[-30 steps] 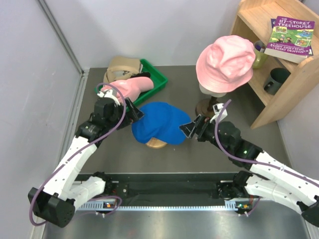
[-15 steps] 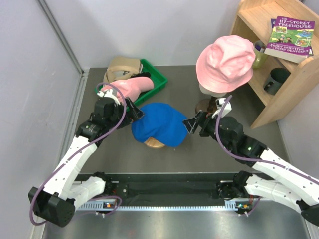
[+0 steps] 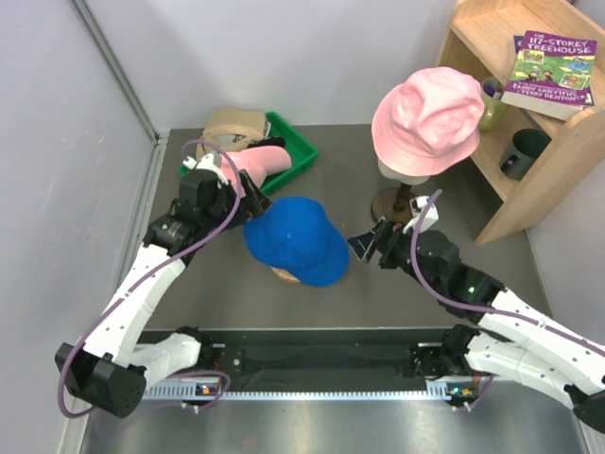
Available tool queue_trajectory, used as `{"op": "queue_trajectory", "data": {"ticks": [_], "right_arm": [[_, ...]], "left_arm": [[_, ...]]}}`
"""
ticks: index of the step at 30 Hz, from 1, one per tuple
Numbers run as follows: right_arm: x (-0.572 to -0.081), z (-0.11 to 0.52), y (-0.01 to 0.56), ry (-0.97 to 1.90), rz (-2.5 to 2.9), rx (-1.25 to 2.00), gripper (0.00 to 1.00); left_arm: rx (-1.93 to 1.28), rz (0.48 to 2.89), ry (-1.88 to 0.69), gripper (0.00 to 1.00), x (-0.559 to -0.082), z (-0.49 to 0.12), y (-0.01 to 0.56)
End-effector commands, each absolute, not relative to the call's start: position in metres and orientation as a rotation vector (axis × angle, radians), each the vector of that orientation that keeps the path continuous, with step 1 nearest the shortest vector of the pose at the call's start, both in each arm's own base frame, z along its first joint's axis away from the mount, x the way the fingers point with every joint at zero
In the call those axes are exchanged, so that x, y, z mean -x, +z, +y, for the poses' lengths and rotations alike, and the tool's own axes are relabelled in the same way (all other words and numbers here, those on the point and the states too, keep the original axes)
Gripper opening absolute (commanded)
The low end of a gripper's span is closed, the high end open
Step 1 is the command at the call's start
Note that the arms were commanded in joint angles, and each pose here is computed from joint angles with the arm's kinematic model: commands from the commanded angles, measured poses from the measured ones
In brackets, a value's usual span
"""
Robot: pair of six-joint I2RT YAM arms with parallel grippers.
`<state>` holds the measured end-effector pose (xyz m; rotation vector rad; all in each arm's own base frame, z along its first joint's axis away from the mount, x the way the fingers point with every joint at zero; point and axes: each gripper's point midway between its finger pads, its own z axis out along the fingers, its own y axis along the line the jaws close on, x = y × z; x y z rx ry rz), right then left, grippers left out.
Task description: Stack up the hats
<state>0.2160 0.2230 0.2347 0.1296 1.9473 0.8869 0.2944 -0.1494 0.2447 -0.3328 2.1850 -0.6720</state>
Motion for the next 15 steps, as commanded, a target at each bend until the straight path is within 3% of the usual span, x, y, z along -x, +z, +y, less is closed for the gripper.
{"op": "queue_trajectory", "data": {"ticks": [1,10,15], "right_arm": [[-0.207,0.227,0.231,1.008,1.93,-0.202,0.89],[-0.211,0.217,0.232,0.947,1.923,-0.218,0.89],[-0.213,0.213,0.233,0.919,1.915,-0.222,0.89]], "left_arm": [[0.285,2.111,-0.655,0.97,-0.307,-0.149,0.278],[0.292,2.067,-0.286,0.99,-0.354,-0.098,0.304],[0.286,2.125,-0.128,0.96,-0.395,-0.07,0.273]]}}
